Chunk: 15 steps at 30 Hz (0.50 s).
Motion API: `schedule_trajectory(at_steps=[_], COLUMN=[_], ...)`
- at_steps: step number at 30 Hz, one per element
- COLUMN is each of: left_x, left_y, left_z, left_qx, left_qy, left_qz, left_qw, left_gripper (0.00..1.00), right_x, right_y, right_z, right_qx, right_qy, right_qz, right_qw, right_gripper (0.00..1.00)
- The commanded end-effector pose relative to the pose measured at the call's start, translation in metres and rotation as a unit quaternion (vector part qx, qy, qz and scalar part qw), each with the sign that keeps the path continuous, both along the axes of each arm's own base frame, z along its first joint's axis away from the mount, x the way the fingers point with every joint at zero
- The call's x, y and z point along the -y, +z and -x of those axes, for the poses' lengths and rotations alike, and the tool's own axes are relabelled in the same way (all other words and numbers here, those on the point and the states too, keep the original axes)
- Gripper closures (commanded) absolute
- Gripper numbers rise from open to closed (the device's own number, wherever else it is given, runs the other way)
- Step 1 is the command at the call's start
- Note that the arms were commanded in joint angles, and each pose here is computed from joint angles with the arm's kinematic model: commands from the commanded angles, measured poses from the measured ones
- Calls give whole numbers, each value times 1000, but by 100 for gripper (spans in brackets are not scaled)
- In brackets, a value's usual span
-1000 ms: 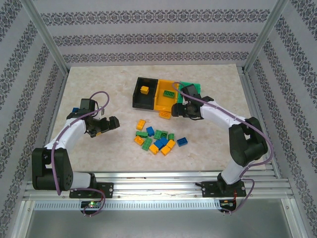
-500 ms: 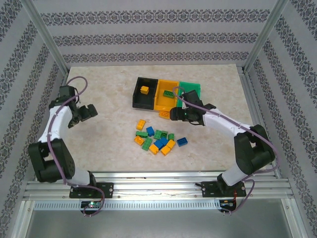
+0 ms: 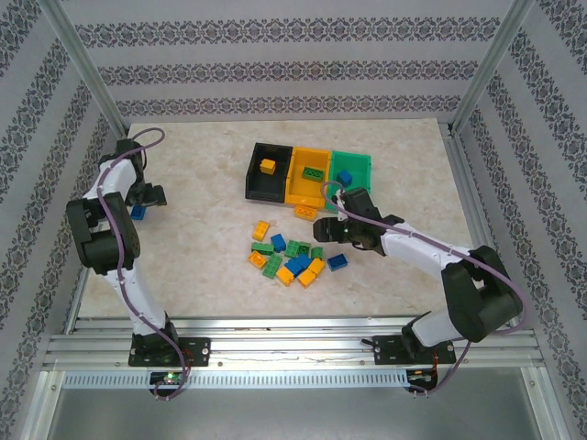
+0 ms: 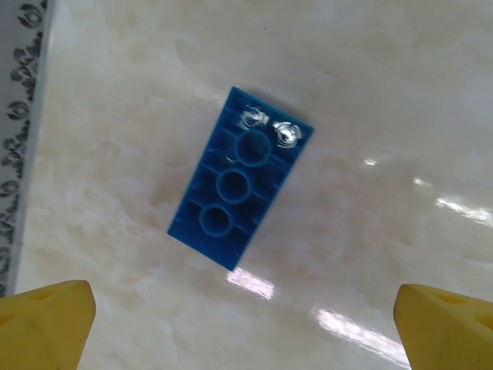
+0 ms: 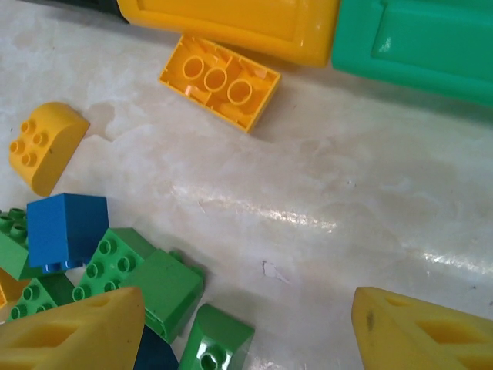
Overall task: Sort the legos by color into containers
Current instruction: Pick up the lego from the middle-left of the table.
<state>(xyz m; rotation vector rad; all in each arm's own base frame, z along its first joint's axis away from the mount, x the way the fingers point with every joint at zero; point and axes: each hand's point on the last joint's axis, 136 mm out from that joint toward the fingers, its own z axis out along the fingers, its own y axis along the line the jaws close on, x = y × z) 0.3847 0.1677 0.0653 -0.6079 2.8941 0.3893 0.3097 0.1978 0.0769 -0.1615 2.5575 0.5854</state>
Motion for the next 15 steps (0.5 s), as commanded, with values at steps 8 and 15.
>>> schedule_trajectory(at_steps=[8,15], left_x=[-14,-4], left_y=[-26,-43], left_z=[-12,-14], left_qx=[-52,-49], left_qy=[-46,-51], left_qz=[41,81], left_qw=[997,994], left_gripper=[29,55], right_x=[-16,-23], right_y=[5,10], right_z=[1,-9], right_qx=[5,12], right_qy=[33,28], right_qz=[-22,-28], right_qw=[999,999], right_gripper=[28,29])
